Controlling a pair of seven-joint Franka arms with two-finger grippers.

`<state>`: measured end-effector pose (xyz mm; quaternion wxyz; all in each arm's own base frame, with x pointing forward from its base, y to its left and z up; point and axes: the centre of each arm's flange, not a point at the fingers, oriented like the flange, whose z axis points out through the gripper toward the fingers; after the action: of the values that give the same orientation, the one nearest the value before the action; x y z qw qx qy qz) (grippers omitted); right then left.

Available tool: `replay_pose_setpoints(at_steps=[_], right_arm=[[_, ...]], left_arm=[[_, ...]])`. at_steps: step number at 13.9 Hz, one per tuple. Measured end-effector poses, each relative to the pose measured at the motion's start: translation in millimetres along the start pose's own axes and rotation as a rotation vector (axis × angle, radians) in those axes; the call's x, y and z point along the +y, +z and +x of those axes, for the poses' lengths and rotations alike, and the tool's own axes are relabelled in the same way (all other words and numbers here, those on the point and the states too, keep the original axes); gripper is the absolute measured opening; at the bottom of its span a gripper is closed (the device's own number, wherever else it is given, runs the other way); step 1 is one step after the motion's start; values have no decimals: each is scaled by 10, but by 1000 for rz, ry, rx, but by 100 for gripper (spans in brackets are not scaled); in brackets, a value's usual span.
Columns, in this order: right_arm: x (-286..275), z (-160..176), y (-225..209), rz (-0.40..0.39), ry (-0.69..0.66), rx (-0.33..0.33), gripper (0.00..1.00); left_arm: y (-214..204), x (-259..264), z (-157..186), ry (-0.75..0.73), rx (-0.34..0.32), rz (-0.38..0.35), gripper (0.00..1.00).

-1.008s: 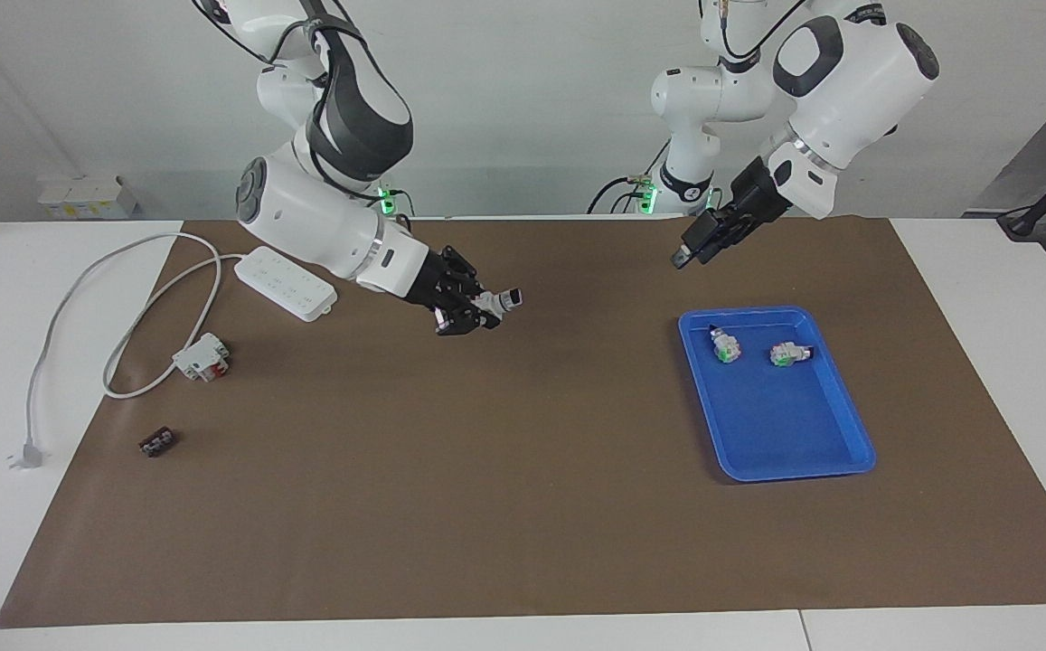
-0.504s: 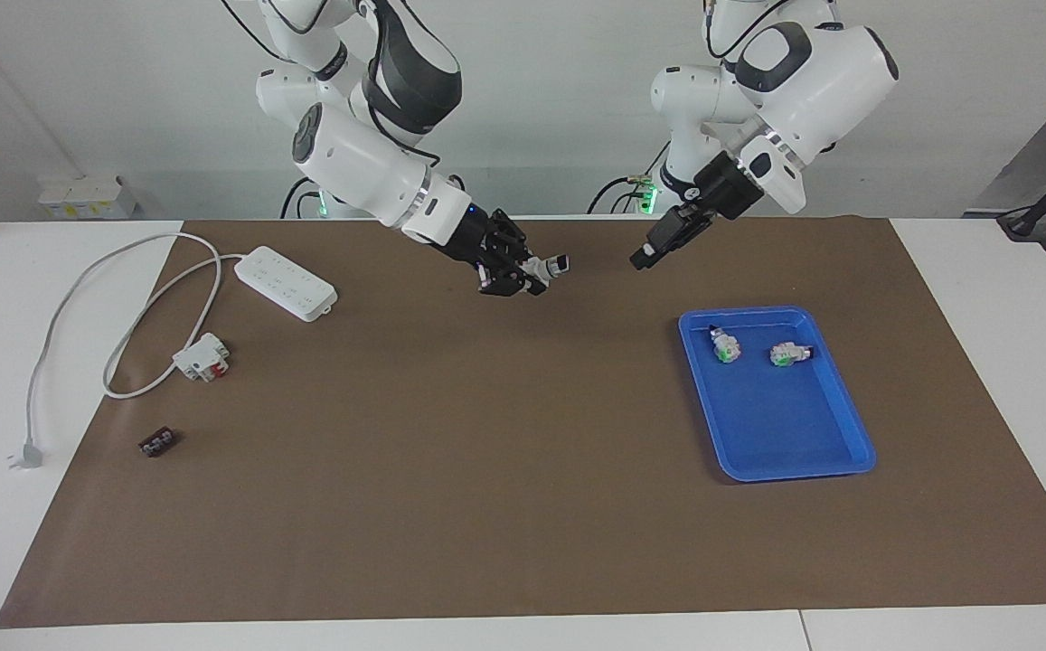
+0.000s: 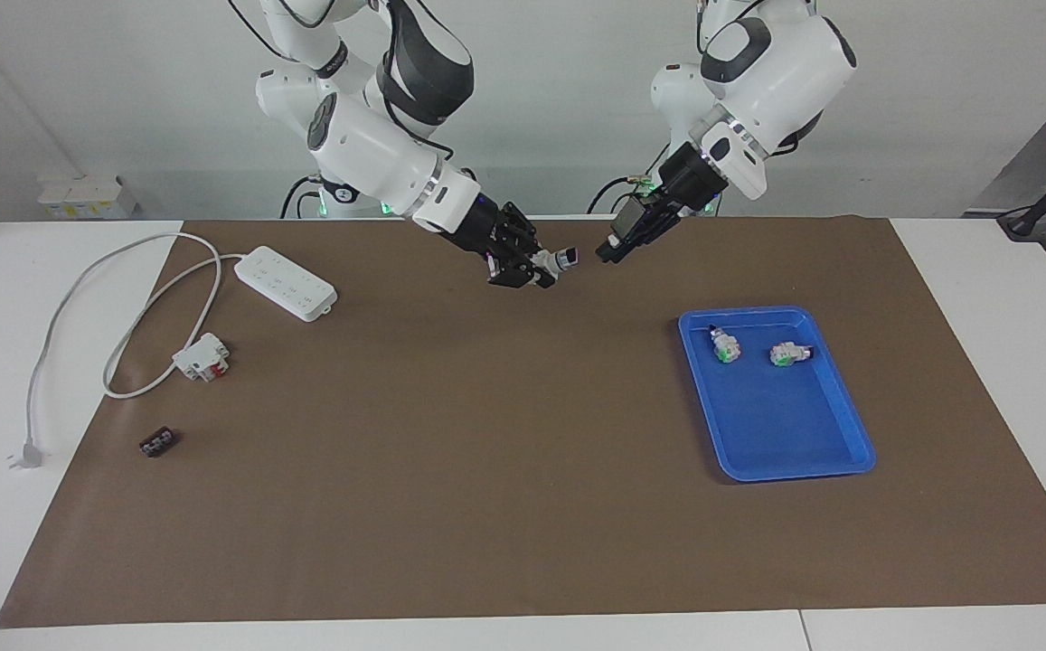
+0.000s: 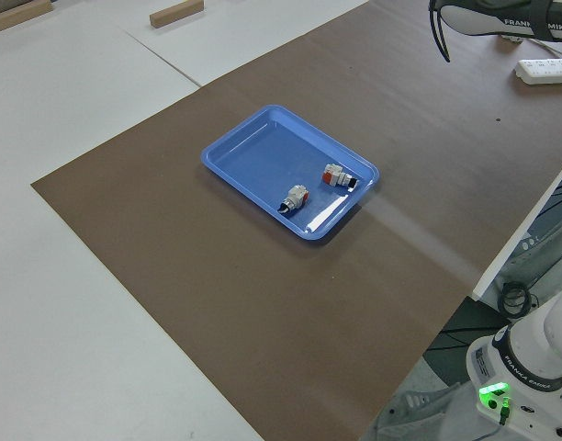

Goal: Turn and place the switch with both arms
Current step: 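Bring the left gripper to the switch held by the right gripper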

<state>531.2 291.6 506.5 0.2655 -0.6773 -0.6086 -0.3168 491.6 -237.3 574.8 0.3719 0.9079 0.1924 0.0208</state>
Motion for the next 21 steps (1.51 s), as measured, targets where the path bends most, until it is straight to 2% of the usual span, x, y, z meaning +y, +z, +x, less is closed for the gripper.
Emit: replay_pose_setpoints(at_steps=[7,21], right_arm=[[-24,-1,-11,-1,0,-2,35],[-67,-24,-15,1,12,-9,35]], left_arm=[[-20,25,-1,167,3,-4,38],[62,172,-112,264,-1,-15,34]])
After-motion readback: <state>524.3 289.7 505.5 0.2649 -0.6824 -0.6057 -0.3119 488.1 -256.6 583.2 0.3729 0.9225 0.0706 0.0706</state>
